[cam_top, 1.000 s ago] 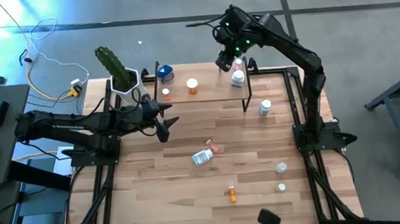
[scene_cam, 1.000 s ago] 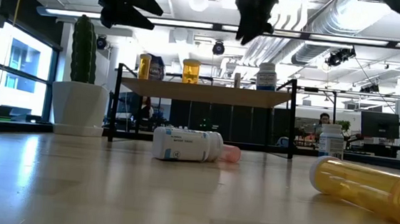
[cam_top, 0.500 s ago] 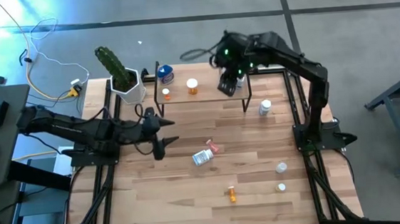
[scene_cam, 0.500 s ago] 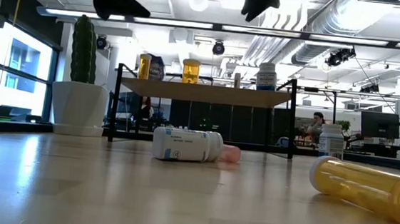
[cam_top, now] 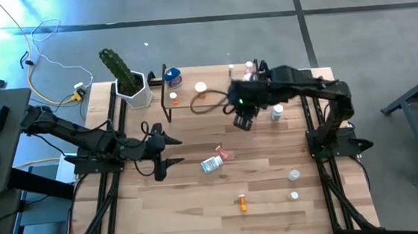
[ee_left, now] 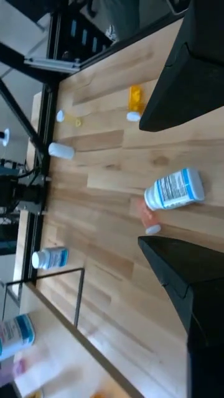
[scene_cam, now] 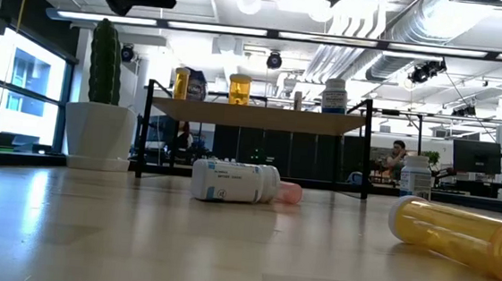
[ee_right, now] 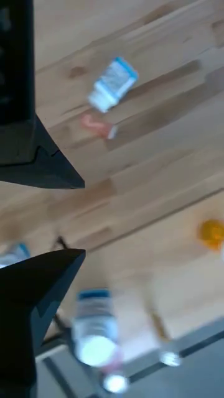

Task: Pick and place medicine bottles onto shelf by color
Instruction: Put the transparent pill bottle on the shelf

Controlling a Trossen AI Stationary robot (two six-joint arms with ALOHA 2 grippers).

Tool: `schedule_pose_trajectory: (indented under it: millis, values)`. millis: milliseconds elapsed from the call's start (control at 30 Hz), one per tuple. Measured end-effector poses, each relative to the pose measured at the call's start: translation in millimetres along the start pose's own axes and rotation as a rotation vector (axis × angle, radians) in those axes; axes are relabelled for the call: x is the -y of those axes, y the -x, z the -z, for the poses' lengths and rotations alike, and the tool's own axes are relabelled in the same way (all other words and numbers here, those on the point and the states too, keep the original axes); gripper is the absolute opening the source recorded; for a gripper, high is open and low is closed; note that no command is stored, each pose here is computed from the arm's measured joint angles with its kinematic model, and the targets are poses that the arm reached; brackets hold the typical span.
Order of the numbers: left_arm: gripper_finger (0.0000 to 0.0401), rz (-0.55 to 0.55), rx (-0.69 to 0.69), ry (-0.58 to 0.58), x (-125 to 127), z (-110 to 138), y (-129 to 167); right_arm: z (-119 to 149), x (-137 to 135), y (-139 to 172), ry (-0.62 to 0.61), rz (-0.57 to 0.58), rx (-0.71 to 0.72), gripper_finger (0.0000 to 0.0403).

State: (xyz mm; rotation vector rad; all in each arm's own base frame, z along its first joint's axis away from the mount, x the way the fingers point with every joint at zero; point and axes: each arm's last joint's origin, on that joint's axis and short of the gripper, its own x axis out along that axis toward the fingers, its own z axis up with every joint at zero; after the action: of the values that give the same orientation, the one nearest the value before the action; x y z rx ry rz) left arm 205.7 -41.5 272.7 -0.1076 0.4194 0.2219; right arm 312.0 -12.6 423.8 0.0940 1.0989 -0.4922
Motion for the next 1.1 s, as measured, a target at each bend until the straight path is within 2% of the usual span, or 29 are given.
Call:
schedule_pose_trajectory:
  millis: [400,733,933,1100]
  values:
    - [0.028,0.016,-0.005,-0.012,4,2,2,84,-22,8,-0.284,-0.06,0.019,0.0158]
    - [0.028,0.015,-0.005,-0.002,4,2,2,144,-38,5,-0.518,-0.047,-0.026,0.0158]
    - [0.028,0.011,-0.004,0.034,4,1,2,170,-46,-2,-0.553,-0.019,-0.069,0.0158]
    - [0.028,0.003,-0.002,0.085,4,1,2,185,-51,-11,-0.54,-0.006,-0.176,0.0158]
